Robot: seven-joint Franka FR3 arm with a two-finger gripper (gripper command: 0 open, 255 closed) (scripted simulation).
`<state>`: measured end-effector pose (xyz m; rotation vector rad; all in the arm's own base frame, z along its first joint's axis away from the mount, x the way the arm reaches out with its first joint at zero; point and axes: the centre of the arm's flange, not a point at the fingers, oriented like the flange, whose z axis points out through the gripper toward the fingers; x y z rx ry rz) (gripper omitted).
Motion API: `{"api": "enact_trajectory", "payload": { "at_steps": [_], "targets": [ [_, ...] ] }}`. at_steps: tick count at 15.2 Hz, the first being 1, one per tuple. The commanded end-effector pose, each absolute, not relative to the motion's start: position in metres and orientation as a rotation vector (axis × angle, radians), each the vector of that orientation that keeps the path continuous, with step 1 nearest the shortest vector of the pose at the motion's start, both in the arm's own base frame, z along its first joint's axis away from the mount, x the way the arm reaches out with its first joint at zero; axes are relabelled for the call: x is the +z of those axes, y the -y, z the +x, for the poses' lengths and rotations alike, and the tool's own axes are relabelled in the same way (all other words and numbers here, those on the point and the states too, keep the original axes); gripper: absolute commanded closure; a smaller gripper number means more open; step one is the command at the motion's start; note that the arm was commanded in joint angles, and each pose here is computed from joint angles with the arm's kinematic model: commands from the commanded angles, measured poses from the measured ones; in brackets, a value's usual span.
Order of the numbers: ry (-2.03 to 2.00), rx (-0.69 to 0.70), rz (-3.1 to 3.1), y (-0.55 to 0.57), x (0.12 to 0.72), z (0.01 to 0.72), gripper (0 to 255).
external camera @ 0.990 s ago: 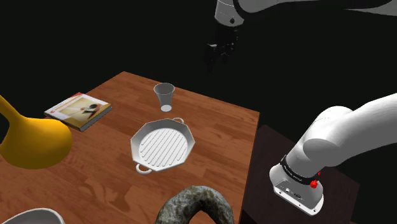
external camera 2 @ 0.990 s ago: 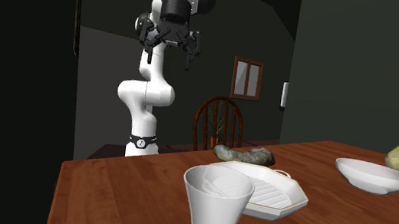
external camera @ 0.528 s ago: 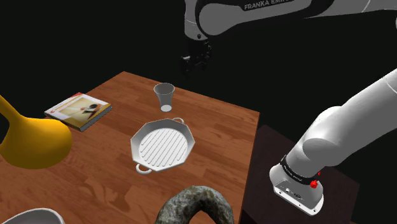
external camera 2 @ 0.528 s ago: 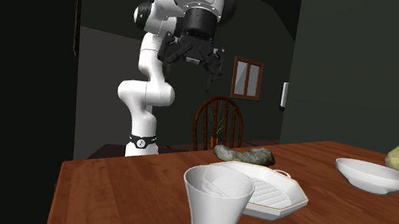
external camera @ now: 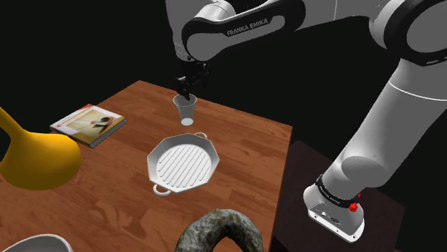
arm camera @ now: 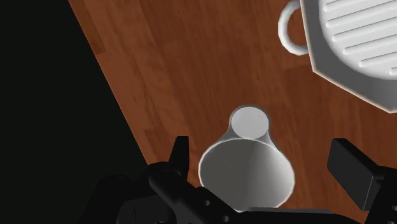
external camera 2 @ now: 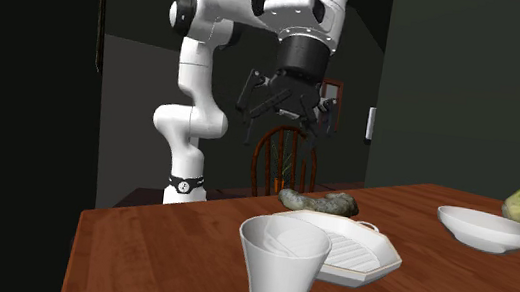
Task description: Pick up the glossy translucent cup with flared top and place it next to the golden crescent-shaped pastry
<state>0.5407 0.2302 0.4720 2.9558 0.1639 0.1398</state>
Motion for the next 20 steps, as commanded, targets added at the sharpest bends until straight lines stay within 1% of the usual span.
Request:
{"api": "enact_trajectory", "payload": {
  "at_steps": [1, 8, 16, 20],
  "targets": [
    [-0.172, 0.132, 2.937, -0.243, 0.456, 0.556, 0],
    [-0.204, 0.105, 2.874, -0.294, 0.399, 0.620, 0],
    [-0.205, 0.105, 2.873, -0.285, 0.360, 0.624, 0],
    [-0.205, 0.105, 2.873, -0.285, 0.360, 0.624, 0]
  ]
}}
